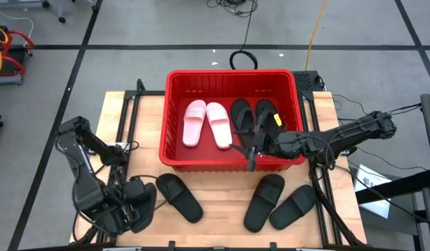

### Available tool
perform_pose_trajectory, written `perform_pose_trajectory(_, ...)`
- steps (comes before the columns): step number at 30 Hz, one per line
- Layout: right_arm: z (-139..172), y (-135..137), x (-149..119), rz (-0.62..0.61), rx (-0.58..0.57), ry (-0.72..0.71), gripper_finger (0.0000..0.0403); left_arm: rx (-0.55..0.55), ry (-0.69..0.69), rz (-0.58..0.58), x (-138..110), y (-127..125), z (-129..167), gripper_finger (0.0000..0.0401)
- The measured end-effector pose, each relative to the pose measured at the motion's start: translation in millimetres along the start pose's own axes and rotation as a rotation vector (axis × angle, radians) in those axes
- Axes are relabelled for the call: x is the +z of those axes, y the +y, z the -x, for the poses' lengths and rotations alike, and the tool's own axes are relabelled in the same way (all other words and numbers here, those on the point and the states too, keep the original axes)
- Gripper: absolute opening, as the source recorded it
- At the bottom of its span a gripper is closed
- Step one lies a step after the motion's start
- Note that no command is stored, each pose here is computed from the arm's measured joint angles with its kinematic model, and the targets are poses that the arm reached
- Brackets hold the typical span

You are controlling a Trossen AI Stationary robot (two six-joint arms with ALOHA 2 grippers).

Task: Pick and place slides into bin
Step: Put the black slipper into the red bin

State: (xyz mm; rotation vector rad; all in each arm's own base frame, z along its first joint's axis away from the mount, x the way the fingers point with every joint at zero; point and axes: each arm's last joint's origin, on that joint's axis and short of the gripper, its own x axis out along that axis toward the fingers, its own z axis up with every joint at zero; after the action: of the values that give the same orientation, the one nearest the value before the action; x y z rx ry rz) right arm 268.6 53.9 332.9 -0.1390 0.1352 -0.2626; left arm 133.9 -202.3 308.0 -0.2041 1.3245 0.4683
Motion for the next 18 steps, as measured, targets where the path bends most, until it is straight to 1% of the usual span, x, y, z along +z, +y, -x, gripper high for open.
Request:
perform_pose_trajectory(6, 6.3, -4.1, 5.8, -0.016, -0.002, -0.025, 0.0196, -0.151, -0.150, -0.031, 18.1, -0.3, 43.3, 0.0000)
perform_pose_trajectory(10, 9.7, -6.3, 8.6, -0.022, -0.003, -0.038, 0.0196, -0.211, -0.286, -0.062, 32.7, 4.8, 69.3, 0.0000)
perform_pose_trajectory(13, 12.0, -7.8, 10.7, -0.026, -0.004, -0.047, 0.0196, -0.219, -0.390, -0.090, 45.4, 10.5, 83.7, 0.0000)
perform_pose_trajectory(18, 14.9, -9.7, 13.0, -0.029, -0.006, -0.058, 0.0196, -0.169, -0.523, -0.152, 72.0, 24.0, 100.0, 0.0000)
